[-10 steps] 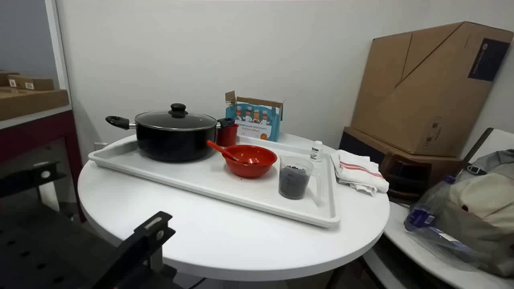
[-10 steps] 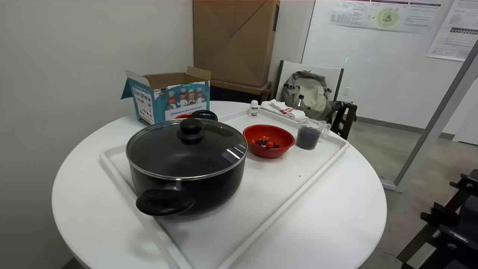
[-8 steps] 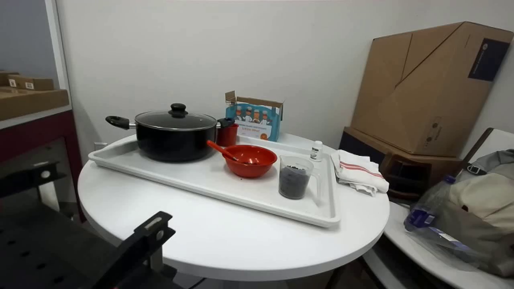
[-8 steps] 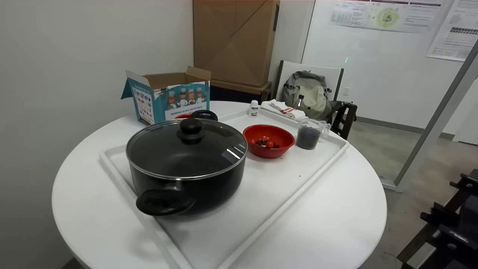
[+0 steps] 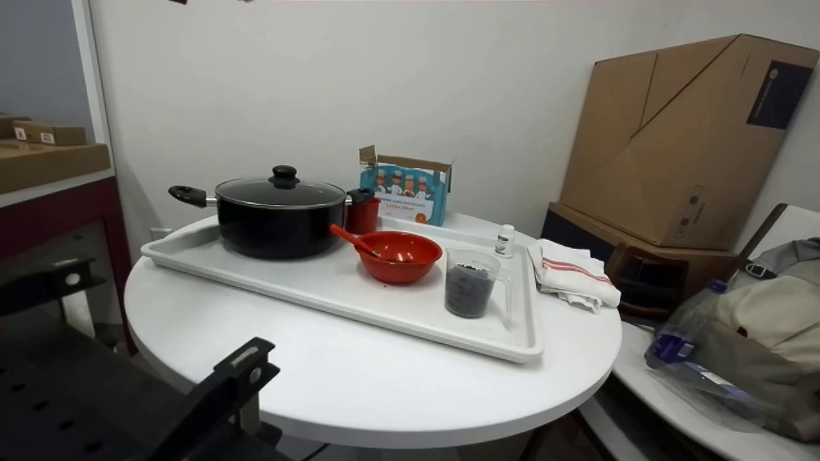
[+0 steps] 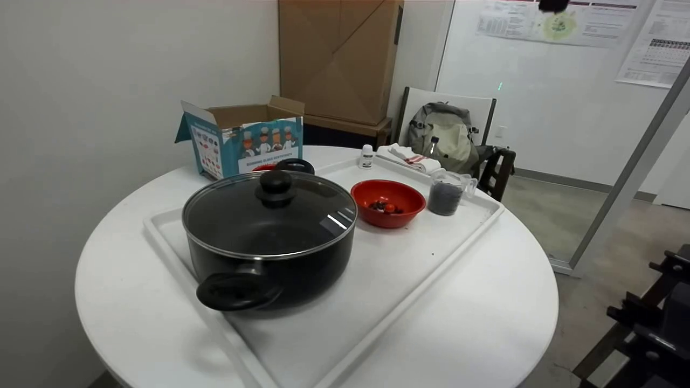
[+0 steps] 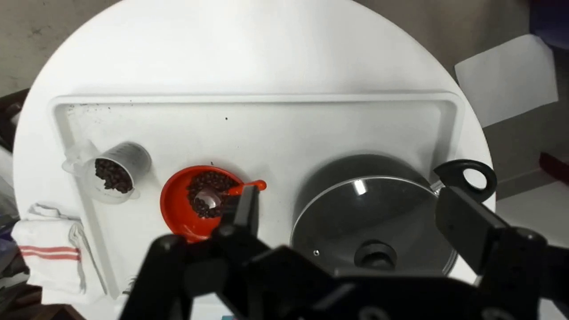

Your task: Pour some of the contents of the jug into the red bowl

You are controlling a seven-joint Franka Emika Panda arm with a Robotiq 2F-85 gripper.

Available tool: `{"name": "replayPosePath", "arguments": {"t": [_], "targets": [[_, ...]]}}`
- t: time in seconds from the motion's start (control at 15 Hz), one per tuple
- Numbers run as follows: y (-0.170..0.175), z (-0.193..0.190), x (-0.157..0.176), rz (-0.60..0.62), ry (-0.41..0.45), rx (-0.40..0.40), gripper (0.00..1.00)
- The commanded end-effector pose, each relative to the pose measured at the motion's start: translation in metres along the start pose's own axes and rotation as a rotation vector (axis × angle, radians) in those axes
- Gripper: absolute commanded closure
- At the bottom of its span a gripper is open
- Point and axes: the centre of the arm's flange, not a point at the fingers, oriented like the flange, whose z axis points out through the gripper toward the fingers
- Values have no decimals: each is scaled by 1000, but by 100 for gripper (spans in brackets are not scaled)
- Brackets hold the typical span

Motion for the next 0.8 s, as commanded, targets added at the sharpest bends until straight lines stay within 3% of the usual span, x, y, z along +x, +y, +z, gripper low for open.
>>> {"name": "replayPosePath", "arguments": {"t": [0.0,0.33,0.53,0.73], "targets": [[45,29,31,-84,-111,61,0],[95,51,48,-224,-324,58,0],[112,55,60,-247,-459,-53,0],[127,60,81,-255,-541,-206,0]]}}
